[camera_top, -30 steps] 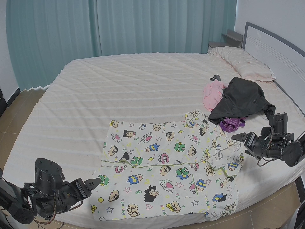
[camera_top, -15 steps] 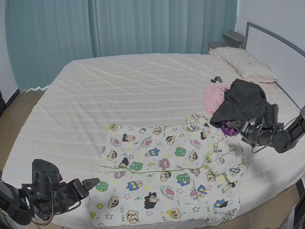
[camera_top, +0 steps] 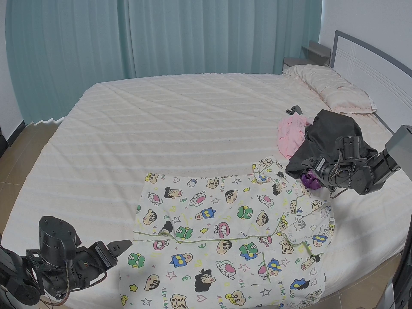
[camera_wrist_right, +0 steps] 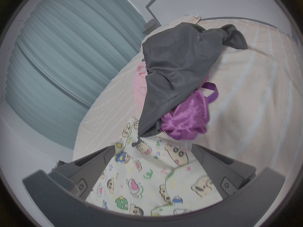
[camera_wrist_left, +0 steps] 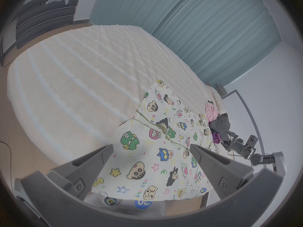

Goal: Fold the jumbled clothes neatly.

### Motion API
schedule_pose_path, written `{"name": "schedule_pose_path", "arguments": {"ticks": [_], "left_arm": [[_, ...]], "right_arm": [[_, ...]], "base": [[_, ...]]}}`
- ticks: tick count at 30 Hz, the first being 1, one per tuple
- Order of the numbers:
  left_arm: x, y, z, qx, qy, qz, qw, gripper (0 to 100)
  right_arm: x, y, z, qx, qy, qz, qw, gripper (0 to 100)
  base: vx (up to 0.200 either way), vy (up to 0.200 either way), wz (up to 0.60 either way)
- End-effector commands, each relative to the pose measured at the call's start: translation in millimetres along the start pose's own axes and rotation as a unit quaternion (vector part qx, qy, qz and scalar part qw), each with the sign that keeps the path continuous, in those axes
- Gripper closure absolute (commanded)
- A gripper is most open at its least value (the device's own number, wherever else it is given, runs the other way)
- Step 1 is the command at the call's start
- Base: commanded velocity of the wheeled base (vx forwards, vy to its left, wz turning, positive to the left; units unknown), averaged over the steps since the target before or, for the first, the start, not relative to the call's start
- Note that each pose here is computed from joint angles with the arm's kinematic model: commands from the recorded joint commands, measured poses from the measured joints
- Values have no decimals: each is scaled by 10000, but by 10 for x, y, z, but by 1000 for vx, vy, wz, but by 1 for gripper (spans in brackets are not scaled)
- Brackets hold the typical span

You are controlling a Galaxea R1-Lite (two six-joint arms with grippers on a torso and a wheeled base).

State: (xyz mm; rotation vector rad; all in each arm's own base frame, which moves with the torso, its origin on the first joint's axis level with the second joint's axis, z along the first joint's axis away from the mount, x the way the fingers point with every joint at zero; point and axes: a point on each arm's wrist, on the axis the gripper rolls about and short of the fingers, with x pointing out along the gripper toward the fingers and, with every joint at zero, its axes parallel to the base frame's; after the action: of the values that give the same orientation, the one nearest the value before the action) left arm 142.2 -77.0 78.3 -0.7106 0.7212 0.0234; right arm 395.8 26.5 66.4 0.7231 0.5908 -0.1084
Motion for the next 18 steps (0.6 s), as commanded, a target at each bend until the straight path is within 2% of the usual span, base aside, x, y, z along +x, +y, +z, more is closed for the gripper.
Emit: {"name": "schedule_pose_path", "arguments": {"ticks": [1, 7, 18], "left_arm": [[6, 5, -7, 7, 15, 26, 10000, 0], [4, 16, -14, 11, 28, 45, 10000, 0], [-1, 35, -25, 27, 42, 81, 10000, 0]], "right_arm": [[175, -73, -40, 18, 77, -114, 9999, 0], [301, -128, -74, 2, -22, -345, 9994, 0], [524, -137, -44, -6, -208, -422, 9989, 0]], "base": [[0, 0, 0], [0, 0, 0], [0, 0, 0]]}}
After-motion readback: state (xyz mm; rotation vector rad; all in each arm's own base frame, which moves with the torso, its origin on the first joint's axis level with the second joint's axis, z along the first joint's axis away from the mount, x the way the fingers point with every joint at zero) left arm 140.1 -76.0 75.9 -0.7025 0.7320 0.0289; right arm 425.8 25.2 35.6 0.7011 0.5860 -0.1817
